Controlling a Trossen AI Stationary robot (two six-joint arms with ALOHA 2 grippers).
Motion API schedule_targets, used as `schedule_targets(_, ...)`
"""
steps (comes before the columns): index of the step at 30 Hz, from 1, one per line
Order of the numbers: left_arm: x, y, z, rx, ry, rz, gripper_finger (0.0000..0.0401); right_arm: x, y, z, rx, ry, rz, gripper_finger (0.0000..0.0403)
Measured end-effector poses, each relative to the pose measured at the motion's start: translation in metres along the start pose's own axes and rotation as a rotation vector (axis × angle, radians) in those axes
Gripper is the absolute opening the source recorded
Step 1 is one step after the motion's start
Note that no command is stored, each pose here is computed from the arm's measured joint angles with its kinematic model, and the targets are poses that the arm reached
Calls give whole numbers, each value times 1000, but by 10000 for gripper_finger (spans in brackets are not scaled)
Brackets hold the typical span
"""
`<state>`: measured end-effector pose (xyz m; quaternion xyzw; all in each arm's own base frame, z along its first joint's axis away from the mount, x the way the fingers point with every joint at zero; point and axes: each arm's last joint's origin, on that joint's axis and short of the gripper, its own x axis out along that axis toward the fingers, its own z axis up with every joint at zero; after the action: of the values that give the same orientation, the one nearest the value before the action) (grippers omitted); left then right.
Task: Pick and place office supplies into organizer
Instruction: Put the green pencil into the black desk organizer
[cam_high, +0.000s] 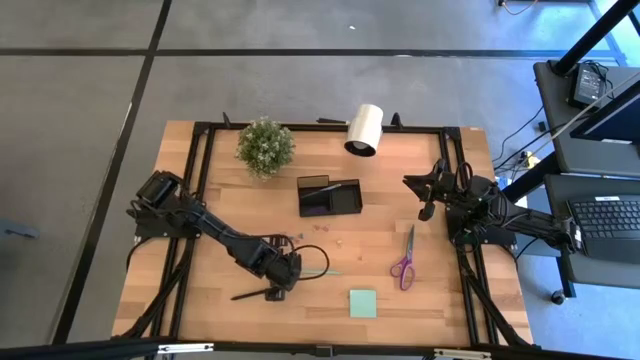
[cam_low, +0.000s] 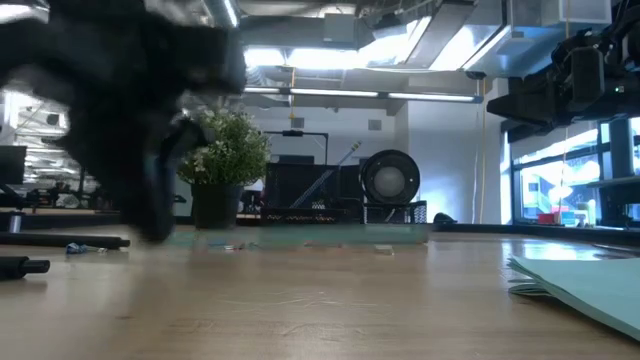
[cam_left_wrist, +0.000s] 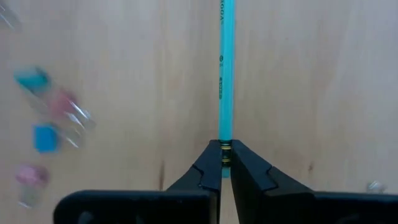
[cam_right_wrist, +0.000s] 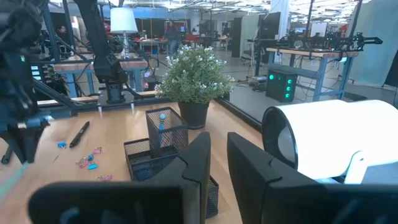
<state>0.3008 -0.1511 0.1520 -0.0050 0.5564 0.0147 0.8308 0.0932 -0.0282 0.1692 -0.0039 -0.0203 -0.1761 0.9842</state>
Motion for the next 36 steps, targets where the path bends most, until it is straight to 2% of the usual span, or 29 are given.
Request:
schedule_targets(6, -25, 2, 16, 3, -108, 13, 12, 0, 0, 0, 37, 0, 0, 60)
schedule_targets(9, -40, 7, 28, 1, -189, 41, 12, 0, 0, 0, 152, -1, 1, 60)
schedule_targets(14, -59, 16, 45, 95, -282, 128, 12, 0, 0, 0, 437, -2, 1, 60)
schedule_targets(19, -73, 27, 59, 242, -334, 252, 12, 0, 0, 1, 738, -9, 4, 60)
schedule_targets(22, -80, 34, 67, 335, -351, 358, 12, 0, 0, 2, 859, -15, 7, 60)
schedule_targets(30, -94, 55, 86, 663, -270, 685, 13, 0, 1, 6, 917, -43, 55, 60)
schedule_targets(36, -99, 70, 99, 852, -212, 832, 13, -1, 2, 10, 1001, -65, 100, 60)
